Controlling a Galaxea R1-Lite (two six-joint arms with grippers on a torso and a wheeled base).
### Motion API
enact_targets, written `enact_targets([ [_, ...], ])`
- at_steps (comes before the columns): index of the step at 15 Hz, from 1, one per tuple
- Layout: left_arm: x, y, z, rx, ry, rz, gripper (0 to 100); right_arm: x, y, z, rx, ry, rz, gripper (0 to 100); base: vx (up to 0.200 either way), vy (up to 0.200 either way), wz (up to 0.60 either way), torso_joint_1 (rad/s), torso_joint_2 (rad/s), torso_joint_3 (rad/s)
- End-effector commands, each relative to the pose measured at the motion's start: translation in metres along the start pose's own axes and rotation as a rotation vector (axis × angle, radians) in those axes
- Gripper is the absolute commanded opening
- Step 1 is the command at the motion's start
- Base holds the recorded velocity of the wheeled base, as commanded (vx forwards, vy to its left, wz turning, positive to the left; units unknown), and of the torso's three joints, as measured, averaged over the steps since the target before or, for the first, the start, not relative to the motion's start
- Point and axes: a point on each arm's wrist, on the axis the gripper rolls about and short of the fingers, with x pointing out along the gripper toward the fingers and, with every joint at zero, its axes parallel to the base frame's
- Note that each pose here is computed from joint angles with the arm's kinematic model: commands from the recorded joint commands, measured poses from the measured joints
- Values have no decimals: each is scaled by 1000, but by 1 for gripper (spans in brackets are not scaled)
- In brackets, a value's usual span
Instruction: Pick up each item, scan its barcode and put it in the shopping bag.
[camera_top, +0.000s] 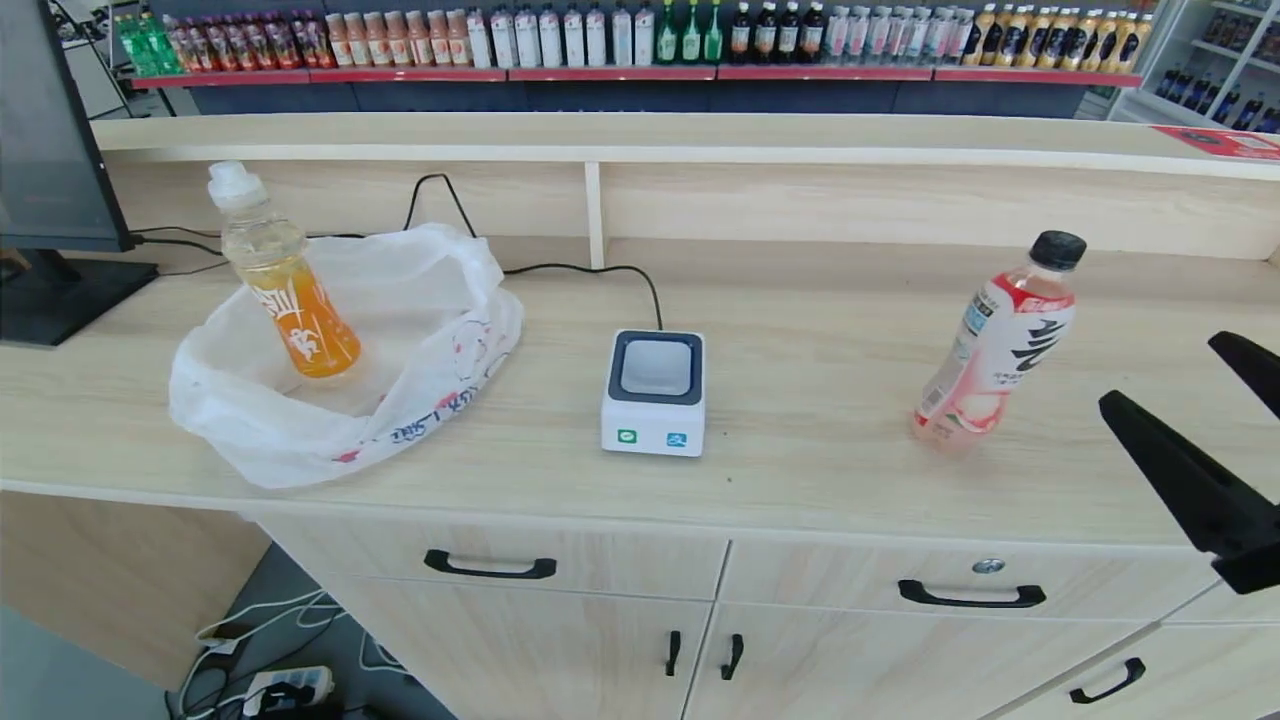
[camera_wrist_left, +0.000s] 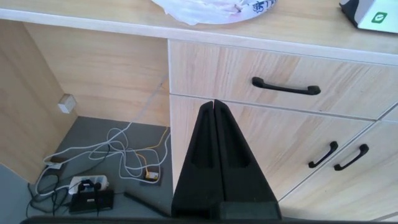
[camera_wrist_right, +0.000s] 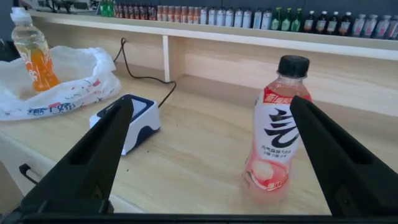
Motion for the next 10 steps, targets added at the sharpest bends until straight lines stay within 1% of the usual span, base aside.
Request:
enact_targets([
  [1,0,0,0,-1,0,0,0,-5,0,7,-4,-37,1,100,0,0,0,0,0,0],
  [5,0,0,0,4,0,0,0,-1,0,-8,13,41,-1,100,0,0,0,0,0,0],
  [6,0,0,0,2,0,0,0,2,-3,-12,19,63,-20,100,0,0,0,0,0,0],
  [10,0,0,0,2,0,0,0,10,-6,-24,53,118,-48,100,0,0,0,0,0,0],
])
